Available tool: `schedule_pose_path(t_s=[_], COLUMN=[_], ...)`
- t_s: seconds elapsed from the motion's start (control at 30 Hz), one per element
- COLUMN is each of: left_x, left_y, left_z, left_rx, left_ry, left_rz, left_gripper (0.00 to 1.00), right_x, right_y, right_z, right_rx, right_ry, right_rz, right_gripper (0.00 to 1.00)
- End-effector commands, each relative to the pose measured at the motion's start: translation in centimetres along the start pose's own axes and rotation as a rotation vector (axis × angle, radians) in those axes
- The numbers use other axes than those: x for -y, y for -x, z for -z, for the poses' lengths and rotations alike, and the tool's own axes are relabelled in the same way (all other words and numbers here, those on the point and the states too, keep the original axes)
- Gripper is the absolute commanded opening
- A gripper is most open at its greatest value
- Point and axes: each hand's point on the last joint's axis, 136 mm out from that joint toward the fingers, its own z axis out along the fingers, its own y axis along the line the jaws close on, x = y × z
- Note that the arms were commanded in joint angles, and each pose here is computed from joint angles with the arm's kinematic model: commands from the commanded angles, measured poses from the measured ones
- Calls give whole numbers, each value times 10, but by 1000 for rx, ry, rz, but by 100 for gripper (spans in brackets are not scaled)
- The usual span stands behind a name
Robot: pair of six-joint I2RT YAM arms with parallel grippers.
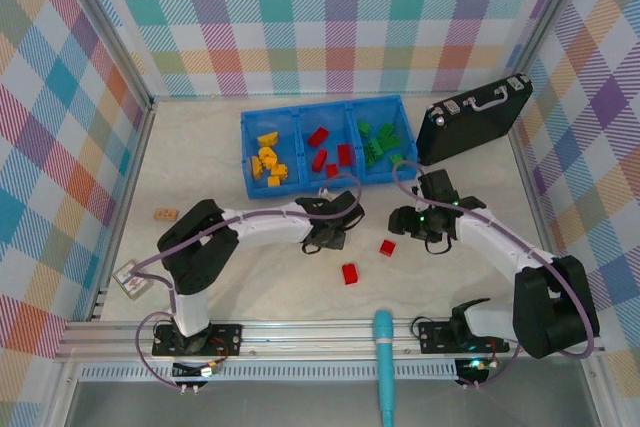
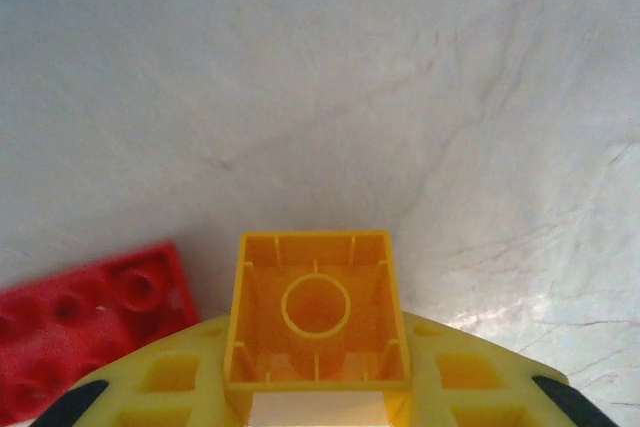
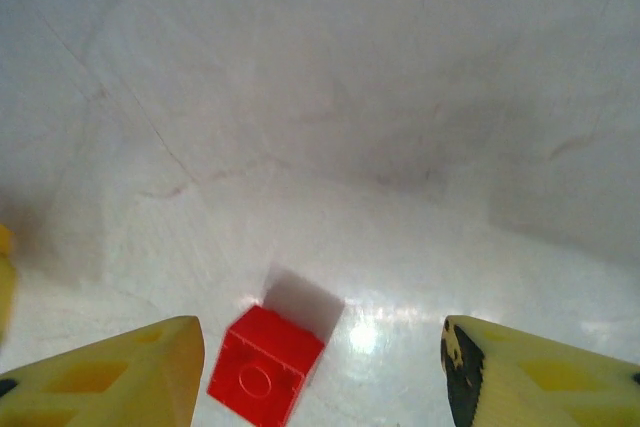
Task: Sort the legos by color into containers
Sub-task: Pick up the lego from the center of the table, then place the lego in the container, then pick up the lego from the center of the table.
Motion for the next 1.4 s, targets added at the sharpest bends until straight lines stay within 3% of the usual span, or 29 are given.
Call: schedule_pose_path(t_s=[0.0, 0.17, 0.3, 0.47, 0.7, 1.0, 1.2, 1.37], left_x=[-9, -46, -94, -142, -175, -188, -181, -178], left_y=[58, 103, 125, 140, 155, 180, 191, 205], left_z=[59, 105, 115, 102, 52, -1, -9, 6], left_rx=[173, 317, 395, 427, 382, 342, 327, 358], left_ry=[-25, -7, 39, 119, 130, 123, 105, 96], left_rz=[-24, -11, 43, 90, 149, 173, 150, 118], left_gripper=[23, 23, 23, 22, 22, 22, 39, 51], right_x=[-7, -9, -15, -11, -18, -27, -17, -13], right_y=[-16, -26, -24, -28, -31, -28, -33, -41], right_z=[0, -1, 2, 2, -6, -15, -25, -35], right_rx=[-49, -69, -48, -56, -93, -130, -177, -213], right_ry=[71, 102, 132, 77, 33, -34, -98, -130], right_rz=[-113, -172, -185, -200, -191, -161, -140, -135], right_gripper=[64, 67, 69, 69, 68, 68, 68, 67])
